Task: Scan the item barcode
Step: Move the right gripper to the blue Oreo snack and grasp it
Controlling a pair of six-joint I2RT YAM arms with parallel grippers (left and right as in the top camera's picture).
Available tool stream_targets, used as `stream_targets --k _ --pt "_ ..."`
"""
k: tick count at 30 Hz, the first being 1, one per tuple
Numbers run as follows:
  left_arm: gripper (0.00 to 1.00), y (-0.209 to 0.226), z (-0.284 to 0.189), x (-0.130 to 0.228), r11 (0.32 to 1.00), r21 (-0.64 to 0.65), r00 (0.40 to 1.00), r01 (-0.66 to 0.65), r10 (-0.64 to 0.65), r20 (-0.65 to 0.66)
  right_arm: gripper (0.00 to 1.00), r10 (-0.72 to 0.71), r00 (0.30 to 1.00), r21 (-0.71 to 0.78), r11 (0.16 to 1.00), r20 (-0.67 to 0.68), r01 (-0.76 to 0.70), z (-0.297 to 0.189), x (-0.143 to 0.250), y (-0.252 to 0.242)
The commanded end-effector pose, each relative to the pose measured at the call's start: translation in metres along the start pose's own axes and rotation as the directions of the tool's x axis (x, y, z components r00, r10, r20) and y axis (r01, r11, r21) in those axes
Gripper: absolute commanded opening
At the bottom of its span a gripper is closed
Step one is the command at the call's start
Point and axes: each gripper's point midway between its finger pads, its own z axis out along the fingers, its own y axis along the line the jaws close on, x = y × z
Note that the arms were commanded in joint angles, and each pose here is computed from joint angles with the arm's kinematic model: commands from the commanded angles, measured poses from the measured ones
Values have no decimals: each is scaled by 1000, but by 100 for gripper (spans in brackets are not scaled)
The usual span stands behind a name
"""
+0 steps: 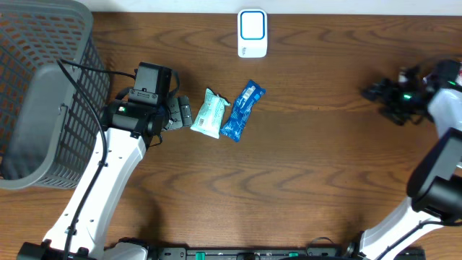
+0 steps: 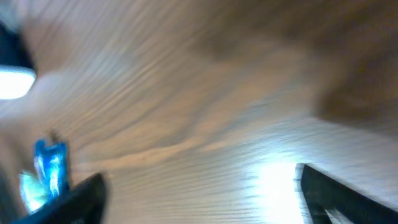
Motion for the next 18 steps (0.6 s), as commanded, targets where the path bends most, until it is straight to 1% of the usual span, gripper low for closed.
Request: stream_targets --k 1,4,7,9,13,15,18 --pt "98 2 0 -2 1000 -13 1000 15 -15 5 99 -98 991 -72 993 -94 92 24 29 50" --pt "98 2 0 -2 1000 -13 1000 15 -15 5 99 -196 969 -101 978 -152 182 44 55 88" --pt "98 2 0 -2 1000 -13 1000 15 -15 5 99 -305 935 -128 950 -182 285 63 81 126" --pt "98 2 0 -2 1000 -13 1000 15 -15 5 99 -319 929 -104 947 -189 304 74 92 141" --pt "98 2 0 -2 1000 -13 1000 15 -15 5 99 -281 945 15 958 -168 287 95 112 165" --pt "98 2 0 -2 1000 -13 1000 15 -15 5 99 -286 946 23 956 -155 293 103 123 181" --pt "98 2 0 -2 1000 -13 1000 15 -15 5 99 -315 938 -11 948 -142 317 110 138 206"
